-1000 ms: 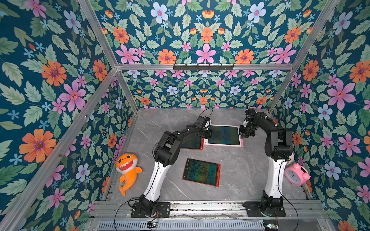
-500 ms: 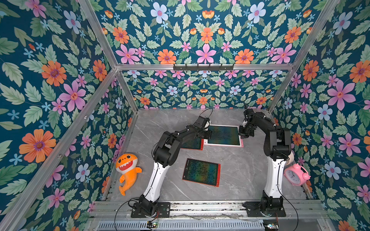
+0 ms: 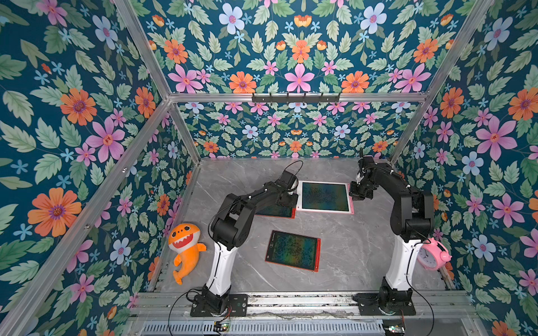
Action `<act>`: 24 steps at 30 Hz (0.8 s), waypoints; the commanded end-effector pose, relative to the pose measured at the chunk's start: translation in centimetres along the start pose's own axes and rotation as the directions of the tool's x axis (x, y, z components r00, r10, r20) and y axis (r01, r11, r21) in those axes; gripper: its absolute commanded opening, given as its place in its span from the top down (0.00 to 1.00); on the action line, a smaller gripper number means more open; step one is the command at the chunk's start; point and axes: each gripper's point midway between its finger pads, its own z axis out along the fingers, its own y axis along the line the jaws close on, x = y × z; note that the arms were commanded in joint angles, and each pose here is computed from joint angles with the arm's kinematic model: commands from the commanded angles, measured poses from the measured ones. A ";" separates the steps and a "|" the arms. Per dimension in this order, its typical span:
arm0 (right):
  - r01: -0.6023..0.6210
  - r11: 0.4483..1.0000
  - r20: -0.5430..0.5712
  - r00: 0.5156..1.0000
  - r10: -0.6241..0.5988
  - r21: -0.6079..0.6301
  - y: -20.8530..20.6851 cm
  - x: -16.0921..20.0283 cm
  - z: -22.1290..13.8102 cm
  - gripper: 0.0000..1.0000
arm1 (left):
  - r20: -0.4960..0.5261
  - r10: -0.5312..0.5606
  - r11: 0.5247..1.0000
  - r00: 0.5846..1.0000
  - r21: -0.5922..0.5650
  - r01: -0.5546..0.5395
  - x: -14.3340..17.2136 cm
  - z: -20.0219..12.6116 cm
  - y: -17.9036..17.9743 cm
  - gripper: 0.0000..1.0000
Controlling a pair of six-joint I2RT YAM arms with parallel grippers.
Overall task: Place the stylus back onto the writing tablet
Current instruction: Place the stylus on the writing tablet.
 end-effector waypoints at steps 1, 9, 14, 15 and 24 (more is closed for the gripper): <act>-0.002 1.000 -0.024 1.000 0.002 -0.001 -0.1 0.6 0.3 1.00 | -0.028 -0.004 1.000 1.000 0.010 0.005 0.7 0.5 -0.1 1.00; 0.007 1.000 -0.070 0.998 -0.006 0.012 -0.5 1.3 1.9 1.00 | -0.028 -0.018 0.999 0.999 0.049 0.019 0.4 1.1 -0.7 1.00; 0.007 1.000 -0.091 0.996 -0.004 0.025 -0.7 1.2 3.0 1.00 | -0.030 -0.018 0.998 0.999 0.059 0.019 0.6 1.3 -0.9 1.00; 0.008 0.999 -0.093 0.996 -0.005 0.033 -0.8 1.1 3.1 1.00 | -0.029 -0.017 0.998 0.999 0.061 0.019 0.6 1.3 -0.9 1.00; 0.022 0.996 -0.142 0.990 -0.010 0.088 -1.9 1.5 4.8 1.00 | 0.008 -0.014 0.997 1.000 0.071 0.013 0.0 0.4 -1.1 1.00</act>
